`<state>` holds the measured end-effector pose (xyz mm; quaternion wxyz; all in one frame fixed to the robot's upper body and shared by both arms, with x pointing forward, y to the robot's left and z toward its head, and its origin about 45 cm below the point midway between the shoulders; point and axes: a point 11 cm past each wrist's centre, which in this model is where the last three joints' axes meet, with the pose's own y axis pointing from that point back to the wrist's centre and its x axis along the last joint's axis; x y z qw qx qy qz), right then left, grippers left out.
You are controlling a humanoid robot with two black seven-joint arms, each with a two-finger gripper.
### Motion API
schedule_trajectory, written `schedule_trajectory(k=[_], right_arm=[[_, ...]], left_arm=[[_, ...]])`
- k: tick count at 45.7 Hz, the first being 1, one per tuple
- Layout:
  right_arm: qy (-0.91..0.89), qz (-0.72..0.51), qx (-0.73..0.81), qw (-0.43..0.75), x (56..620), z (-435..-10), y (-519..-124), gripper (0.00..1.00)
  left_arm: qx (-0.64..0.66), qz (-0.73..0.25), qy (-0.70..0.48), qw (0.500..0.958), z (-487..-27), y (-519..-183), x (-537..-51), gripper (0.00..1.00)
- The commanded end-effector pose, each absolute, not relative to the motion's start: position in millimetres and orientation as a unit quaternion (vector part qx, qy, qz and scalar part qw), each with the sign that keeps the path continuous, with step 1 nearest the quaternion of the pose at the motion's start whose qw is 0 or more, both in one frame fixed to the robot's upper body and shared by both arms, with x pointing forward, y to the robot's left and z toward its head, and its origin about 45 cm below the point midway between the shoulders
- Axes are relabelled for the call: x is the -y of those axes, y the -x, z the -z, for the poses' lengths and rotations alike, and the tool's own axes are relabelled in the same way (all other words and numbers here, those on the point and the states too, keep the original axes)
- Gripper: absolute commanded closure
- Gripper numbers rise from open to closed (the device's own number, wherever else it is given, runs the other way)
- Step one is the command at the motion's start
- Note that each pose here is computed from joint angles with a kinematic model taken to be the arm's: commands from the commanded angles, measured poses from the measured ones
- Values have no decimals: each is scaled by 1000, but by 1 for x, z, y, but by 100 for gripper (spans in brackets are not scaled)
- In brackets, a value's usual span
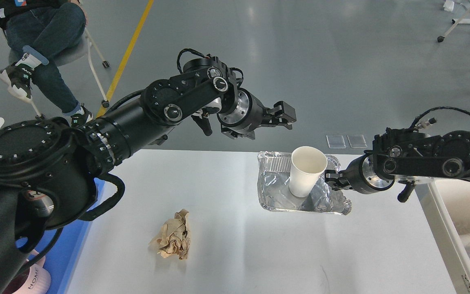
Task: Tidy desktop
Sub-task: 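Open the left gripper and withdraw it from the cup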
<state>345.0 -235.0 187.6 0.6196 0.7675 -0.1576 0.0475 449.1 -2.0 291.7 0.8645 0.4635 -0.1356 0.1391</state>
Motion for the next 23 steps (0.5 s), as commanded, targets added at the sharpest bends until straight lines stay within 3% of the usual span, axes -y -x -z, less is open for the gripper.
schedule_trajectory(k=[1, 11, 23], right_arm=[[-767, -49, 159, 620, 235, -189, -346, 100], [-765, -46, 163, 621, 241, -190, -345, 100], [-763, -45, 166, 623, 245, -190, -346, 100]], left_arm=[[167, -153, -401, 888, -303, -464, -16, 3], [144, -214, -244, 935, -292, -486, -122, 3], [91, -289, -293, 907, -247, -472, -263, 3]])
